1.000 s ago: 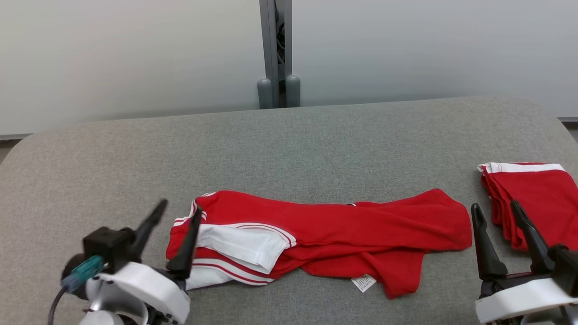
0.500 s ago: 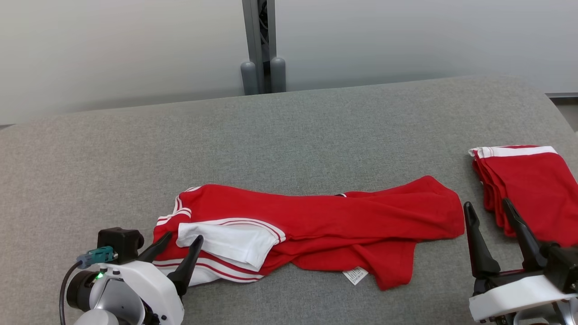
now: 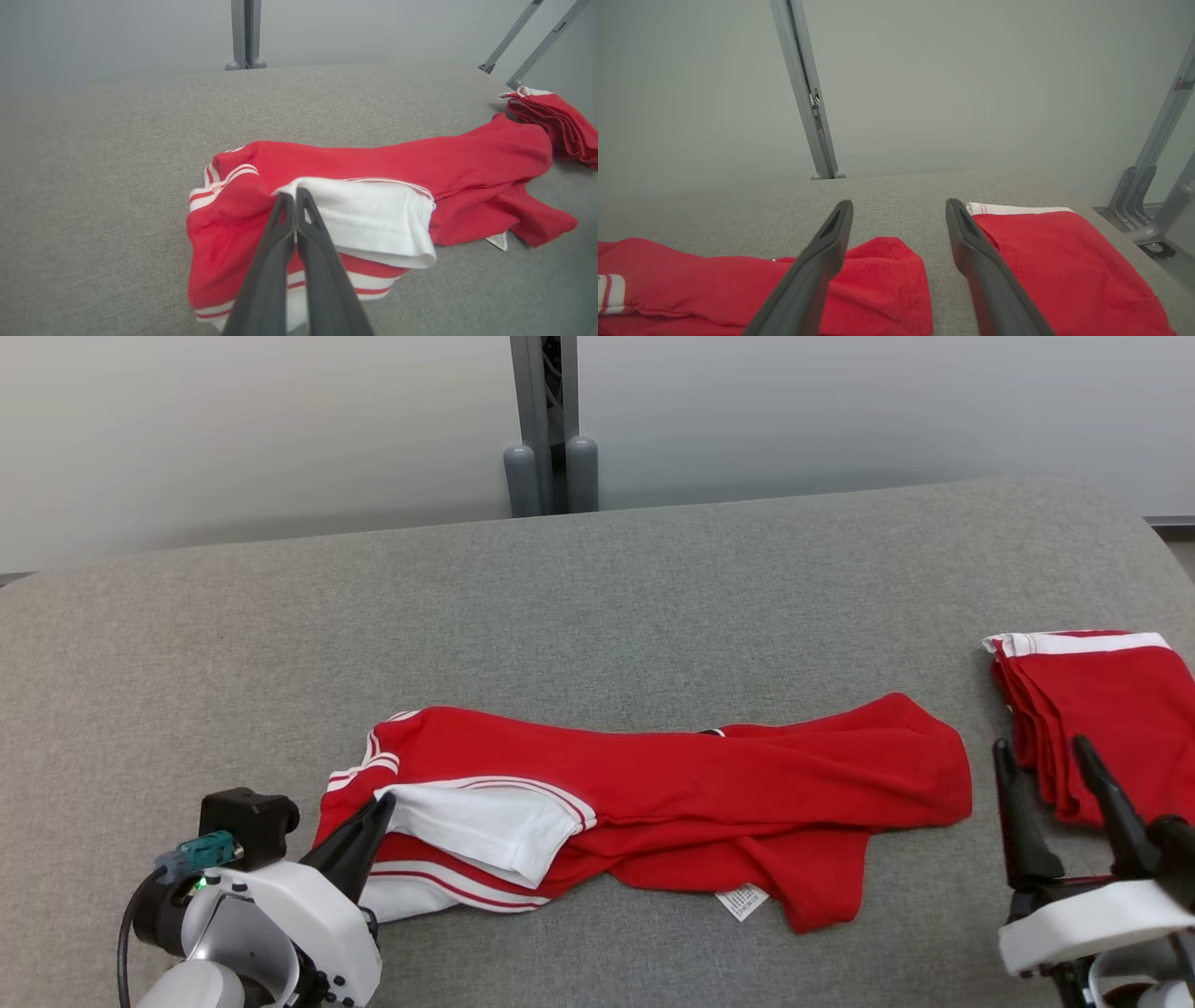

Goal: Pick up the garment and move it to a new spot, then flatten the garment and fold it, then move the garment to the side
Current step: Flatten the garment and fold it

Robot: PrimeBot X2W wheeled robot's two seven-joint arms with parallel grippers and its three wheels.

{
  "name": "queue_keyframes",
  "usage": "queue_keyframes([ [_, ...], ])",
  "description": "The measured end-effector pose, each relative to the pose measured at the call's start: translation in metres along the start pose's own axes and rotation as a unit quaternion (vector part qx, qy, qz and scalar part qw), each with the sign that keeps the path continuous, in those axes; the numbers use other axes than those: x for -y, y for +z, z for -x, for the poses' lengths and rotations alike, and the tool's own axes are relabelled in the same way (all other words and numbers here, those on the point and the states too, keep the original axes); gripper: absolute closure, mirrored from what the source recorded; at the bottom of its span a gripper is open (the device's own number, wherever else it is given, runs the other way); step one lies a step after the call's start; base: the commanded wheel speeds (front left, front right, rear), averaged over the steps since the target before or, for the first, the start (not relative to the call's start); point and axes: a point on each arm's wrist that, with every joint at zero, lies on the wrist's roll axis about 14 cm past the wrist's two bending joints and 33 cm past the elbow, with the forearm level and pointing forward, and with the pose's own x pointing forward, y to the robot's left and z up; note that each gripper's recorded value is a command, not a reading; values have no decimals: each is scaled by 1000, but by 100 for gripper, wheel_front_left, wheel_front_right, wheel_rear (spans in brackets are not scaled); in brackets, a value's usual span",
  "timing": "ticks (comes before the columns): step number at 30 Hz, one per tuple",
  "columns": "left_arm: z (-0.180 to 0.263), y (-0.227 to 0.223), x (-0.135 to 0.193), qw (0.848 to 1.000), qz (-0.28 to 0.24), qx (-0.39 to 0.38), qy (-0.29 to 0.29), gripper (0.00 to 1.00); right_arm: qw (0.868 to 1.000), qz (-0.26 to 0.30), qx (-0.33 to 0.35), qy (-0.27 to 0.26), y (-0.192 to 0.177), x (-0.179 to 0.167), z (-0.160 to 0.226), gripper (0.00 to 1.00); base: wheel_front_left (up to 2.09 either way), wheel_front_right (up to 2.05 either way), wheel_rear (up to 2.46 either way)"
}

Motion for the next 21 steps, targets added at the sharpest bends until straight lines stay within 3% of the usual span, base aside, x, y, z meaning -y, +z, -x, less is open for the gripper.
queue_keyframes([
  [6,0,7,10,1000,-13,0,-15,100,995,10,-100,-7,-53,17,-11,0,0,0,0],
  [15,-2,6,16,999,-14,-17,-25,100,978,-10,-209,13,-124,5,-30,0,0,0,0],
  [16,-2,6,16,999,-13,-17,-24,100,975,-11,-223,17,-132,2,-30,15,0,0,0],
  [17,-1,6,15,1000,-12,-17,-23,100,972,-17,-232,18,-138,-1,-30,55,0,0,0],
  [18,-1,7,15,1000,-11,-16,-22,100,970,-22,-241,18,-143,-2,-29,87,0,0,0],
  [19,0,7,13,1000,-11,-14,-19,100,969,-25,-245,19,-146,-3,-30,100,0,0,0],
  [21,0,10,12,1000,-11,-10,-17,100,971,-31,-235,21,-145,-4,-35,100,0,0,0],
])
